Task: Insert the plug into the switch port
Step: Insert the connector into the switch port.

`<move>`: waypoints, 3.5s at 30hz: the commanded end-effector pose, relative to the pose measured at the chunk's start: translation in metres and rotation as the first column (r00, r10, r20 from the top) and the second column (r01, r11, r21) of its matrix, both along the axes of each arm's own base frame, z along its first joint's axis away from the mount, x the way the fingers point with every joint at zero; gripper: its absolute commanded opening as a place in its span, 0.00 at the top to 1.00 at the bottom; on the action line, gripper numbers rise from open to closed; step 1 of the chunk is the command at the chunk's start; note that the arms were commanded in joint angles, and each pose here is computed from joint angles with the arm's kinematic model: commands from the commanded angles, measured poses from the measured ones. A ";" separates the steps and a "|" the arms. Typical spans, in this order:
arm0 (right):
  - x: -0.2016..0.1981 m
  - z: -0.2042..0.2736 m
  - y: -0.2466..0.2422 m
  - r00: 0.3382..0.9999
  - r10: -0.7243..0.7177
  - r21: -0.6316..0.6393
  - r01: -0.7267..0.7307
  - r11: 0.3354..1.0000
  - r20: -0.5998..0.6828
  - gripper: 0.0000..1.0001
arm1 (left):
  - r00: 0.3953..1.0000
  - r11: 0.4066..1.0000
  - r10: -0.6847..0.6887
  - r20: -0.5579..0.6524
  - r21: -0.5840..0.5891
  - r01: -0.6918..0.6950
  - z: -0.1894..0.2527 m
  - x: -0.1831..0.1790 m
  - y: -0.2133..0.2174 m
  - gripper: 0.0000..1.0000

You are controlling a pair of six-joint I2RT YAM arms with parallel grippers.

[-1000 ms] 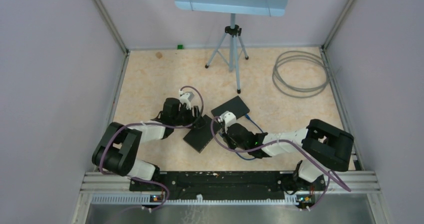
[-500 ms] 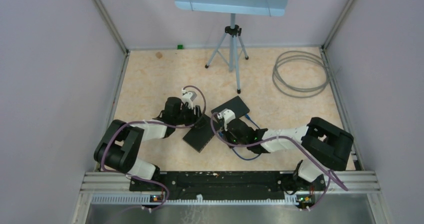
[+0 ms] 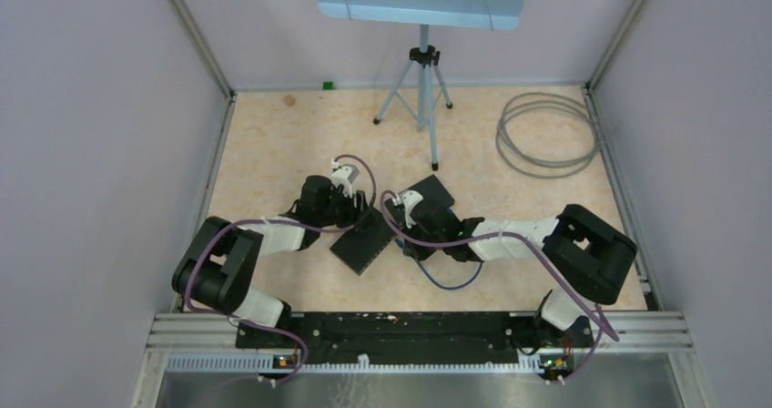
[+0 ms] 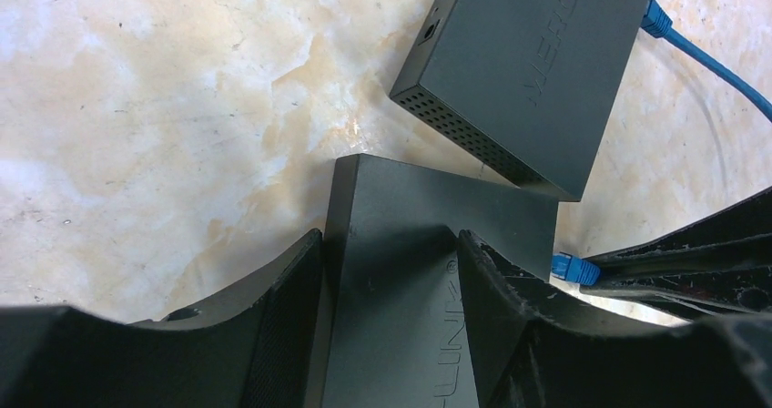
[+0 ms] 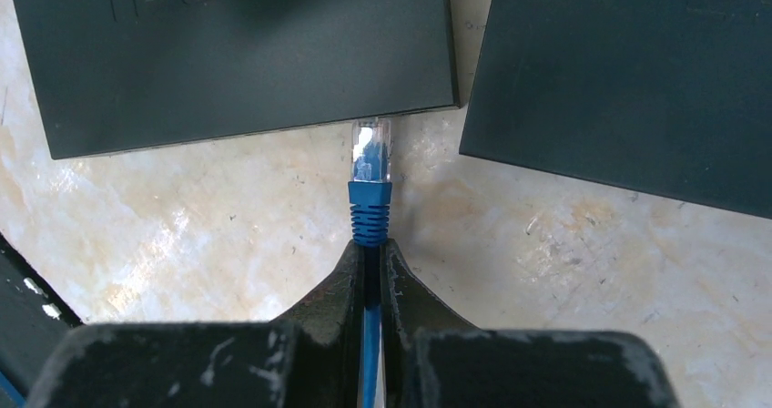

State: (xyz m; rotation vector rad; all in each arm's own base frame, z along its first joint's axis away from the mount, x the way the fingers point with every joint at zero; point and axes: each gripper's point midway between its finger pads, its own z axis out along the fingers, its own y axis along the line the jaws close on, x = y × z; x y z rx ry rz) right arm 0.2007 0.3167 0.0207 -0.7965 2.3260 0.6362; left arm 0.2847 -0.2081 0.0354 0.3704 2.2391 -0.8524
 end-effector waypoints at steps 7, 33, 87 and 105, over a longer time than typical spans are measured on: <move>0.036 0.026 0.014 0.994 -0.082 0.031 0.080 0.996 0.067 1.00 | 0.988 0.991 -0.131 -0.081 -0.031 0.129 -0.006 -0.027 -0.022 0.41; 0.063 0.049 0.023 0.985 -0.098 0.161 0.075 0.984 0.140 1.00 | 0.977 0.981 -0.194 -0.090 -0.029 0.192 -0.011 -0.046 -0.035 0.42; 0.128 0.193 0.099 0.909 -0.225 0.420 0.063 0.905 0.350 1.00 | 0.905 0.913 -0.405 -0.130 -0.111 0.393 -0.015 -0.103 -0.071 0.46; 0.117 0.173 0.088 0.898 -0.158 0.366 -0.003 0.931 0.410 1.00 | 0.905 0.915 -0.400 -0.146 -0.111 0.387 -0.019 -0.103 -0.072 0.47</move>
